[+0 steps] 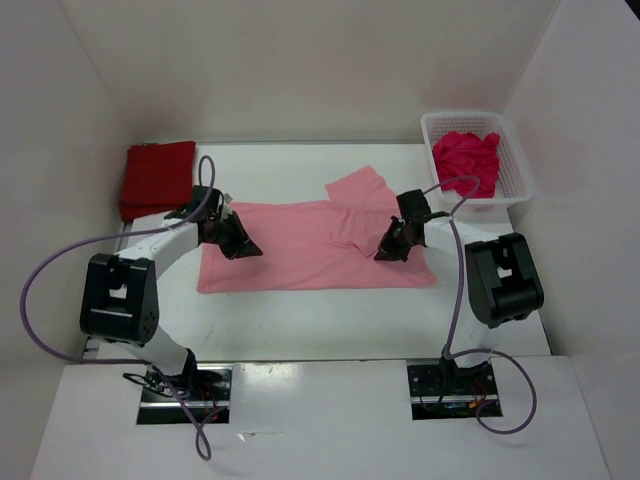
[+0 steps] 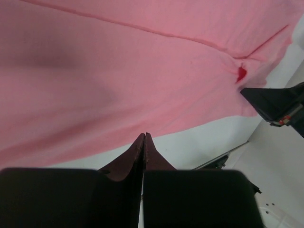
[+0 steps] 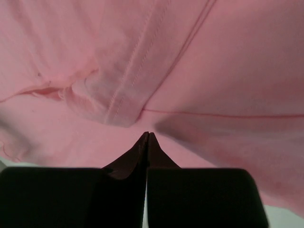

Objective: Fold and stack the t-shirts
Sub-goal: Fold the flattened tshirt in 1/3 of the way

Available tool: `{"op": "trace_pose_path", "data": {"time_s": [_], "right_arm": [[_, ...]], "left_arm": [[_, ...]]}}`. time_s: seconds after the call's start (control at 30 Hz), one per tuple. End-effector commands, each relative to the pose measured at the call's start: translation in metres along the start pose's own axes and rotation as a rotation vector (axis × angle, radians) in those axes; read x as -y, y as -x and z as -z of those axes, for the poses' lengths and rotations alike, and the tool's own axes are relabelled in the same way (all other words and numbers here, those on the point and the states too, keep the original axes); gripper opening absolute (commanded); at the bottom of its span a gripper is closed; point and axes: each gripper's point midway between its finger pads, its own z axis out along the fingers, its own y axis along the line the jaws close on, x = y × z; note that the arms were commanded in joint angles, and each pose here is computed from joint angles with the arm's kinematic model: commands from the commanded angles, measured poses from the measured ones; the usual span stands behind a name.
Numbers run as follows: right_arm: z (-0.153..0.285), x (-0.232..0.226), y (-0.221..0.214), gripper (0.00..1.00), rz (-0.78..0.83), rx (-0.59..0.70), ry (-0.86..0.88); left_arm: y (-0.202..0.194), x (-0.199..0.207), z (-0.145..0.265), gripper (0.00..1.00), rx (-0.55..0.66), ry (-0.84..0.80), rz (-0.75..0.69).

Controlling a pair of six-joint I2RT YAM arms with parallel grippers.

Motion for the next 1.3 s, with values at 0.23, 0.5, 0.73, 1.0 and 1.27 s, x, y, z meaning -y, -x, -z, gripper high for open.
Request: {"op": "trace_pose_path", "data": {"time_s": [0.23,0.5,0.73,1.0,1.27], "right_arm": [[-0.018,-0.026,0.037,0.0,0.024,0.088,0.066],[-0.034,-0.027,0.04,0.0,0.01,0.066,0.059],[-0.039,-0.073,0.067,0.0,-0.011,0.077,0.158],[-0.014,-0.132,0.106,0.0,0.023,0.149,0.283],[0.009,-0.058,0.052,0.0,0.019,0.169,0.146]], "left_arm": [[-0.006,-0.037,-0.034,0.0,-0.006,0.113,0.029],[-0.015,-0.053,-0.03,0.0,-0.018,0.151,0.052],[-0.017,-0.054,-0.027,0.0,-0.026,0.157,0.047],[-0.004,-0.039,-0.012,0.02,0.03,0.148,0.024],[-0.007,-0.03,-0.013,0.03,0.037,0.146,-0.003]]}}
